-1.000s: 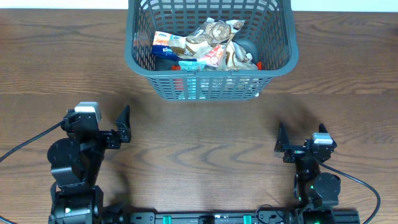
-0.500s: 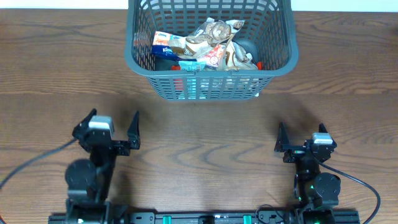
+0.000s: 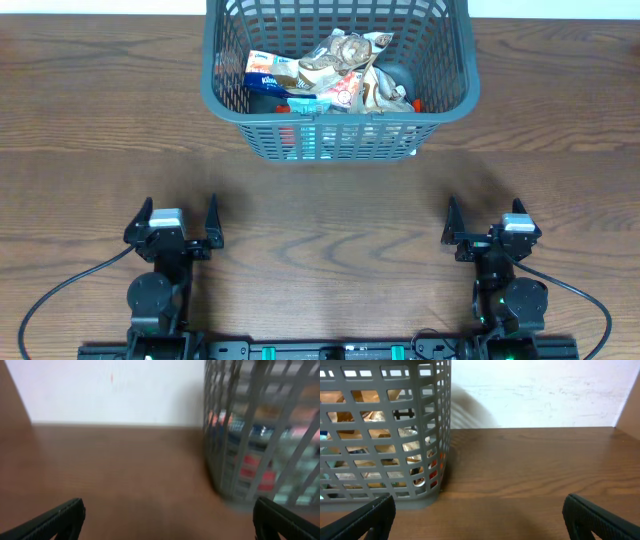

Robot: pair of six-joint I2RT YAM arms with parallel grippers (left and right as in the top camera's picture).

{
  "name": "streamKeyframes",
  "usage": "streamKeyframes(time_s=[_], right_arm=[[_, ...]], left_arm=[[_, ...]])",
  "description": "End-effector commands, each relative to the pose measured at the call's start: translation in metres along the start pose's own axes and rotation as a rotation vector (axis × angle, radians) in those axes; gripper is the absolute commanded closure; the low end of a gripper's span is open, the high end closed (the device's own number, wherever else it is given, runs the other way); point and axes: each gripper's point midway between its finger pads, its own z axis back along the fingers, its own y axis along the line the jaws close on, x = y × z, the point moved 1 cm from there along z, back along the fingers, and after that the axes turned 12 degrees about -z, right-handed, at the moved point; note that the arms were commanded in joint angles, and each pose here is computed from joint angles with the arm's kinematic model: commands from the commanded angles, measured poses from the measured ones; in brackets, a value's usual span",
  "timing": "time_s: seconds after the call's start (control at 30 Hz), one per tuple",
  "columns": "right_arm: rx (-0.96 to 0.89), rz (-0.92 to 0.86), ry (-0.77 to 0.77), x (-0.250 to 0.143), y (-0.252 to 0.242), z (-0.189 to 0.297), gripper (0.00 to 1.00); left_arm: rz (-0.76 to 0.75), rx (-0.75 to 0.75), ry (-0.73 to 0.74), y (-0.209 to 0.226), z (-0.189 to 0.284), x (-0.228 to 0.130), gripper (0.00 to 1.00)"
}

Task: Pack container

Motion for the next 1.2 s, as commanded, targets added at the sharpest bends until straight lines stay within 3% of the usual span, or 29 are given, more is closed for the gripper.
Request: streamKeyframes(time_s=[0.0,1.17], right_arm=[[0.009,0.016,0.002,-0.002,0.002,0.0,0.01],[0.008,0.016,0.002,-0.002,0.002,0.0,0.01]], left_arm=[[-0.011,0.025,0.058,0.003,0.003,-0.014,0.01],[-0.009,0.027,0.035,0.004,0.008,-0.011,0.02]])
